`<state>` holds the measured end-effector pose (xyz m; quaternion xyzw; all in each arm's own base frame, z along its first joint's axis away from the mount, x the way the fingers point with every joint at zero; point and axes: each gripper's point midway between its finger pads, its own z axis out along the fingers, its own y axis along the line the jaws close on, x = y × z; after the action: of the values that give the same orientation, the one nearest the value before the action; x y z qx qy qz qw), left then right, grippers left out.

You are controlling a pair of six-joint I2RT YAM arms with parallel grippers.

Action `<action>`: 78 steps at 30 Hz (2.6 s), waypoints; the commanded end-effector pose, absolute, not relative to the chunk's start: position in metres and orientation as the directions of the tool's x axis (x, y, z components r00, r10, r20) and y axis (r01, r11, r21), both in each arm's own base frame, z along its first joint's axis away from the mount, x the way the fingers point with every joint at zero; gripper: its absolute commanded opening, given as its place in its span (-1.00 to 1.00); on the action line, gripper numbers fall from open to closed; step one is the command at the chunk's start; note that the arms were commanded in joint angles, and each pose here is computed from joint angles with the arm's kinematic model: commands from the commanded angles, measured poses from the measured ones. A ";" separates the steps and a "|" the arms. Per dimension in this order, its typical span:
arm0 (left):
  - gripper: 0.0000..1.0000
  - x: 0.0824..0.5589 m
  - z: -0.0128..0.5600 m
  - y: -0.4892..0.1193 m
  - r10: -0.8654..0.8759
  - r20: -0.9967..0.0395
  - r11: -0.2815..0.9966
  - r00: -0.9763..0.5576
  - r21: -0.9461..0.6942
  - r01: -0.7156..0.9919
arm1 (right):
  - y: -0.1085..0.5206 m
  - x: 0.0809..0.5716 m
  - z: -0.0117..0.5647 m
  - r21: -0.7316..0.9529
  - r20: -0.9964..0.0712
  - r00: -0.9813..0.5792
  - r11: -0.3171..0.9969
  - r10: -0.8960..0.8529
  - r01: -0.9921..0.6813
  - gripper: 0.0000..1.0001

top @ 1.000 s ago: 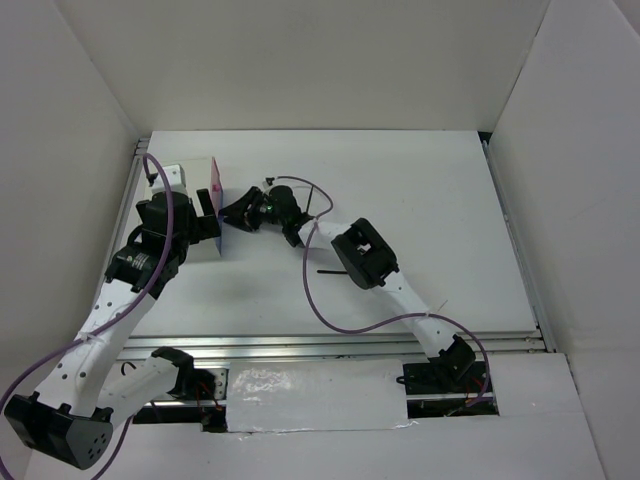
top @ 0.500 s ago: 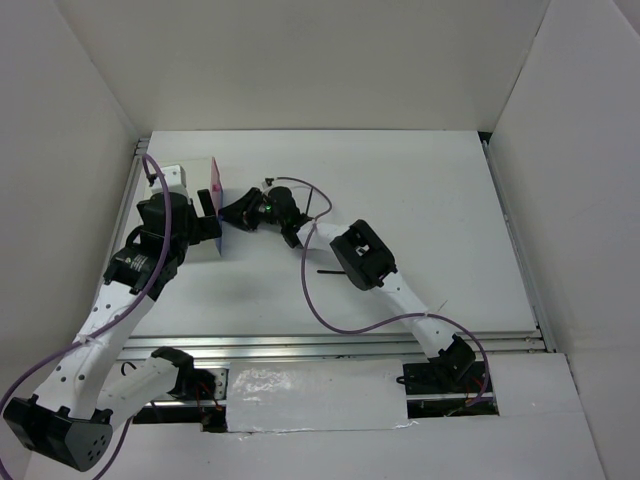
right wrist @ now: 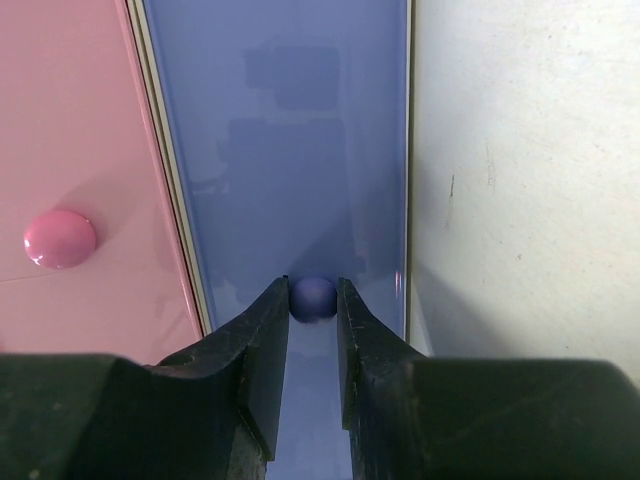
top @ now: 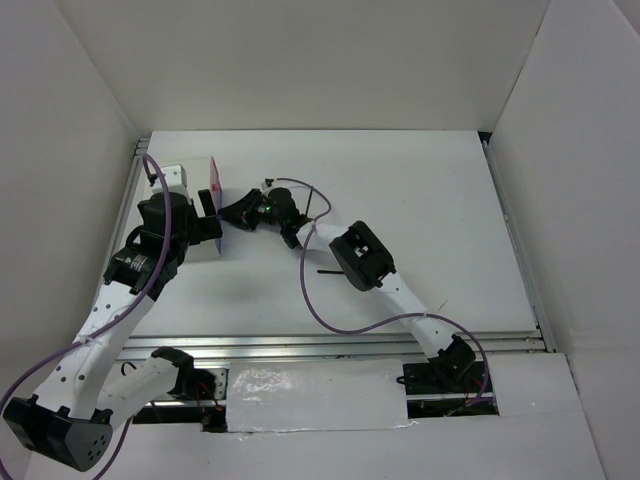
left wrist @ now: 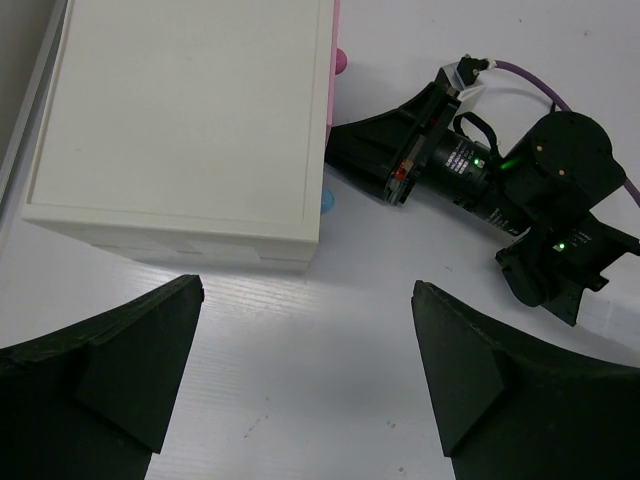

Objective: Organize the makeup

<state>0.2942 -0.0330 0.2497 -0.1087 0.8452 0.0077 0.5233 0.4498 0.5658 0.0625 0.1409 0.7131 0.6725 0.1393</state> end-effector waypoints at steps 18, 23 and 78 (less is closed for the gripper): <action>0.99 0.299 0.272 -0.034 -0.193 -0.910 0.975 -0.367 -0.134 -0.180 | 0.547 0.443 0.107 0.994 -0.097 -0.913 -0.006 0.397 -0.108 -0.70; 0.99 0.299 0.272 -0.035 -0.194 -0.910 0.974 -0.367 -0.136 -0.179 | 0.535 0.445 0.107 0.994 -0.104 -0.908 0.002 0.407 -0.113 -0.73; 0.99 0.309 0.262 -0.058 -0.159 -0.887 0.987 -0.434 -0.146 -0.063 | 0.399 0.440 0.173 0.963 -0.265 -0.828 0.096 0.494 -0.250 0.54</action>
<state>0.2982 -0.0458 0.2391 -0.0866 0.8588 -0.0135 0.5047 0.4378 0.4177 0.1226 0.1195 0.7115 0.6519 0.2334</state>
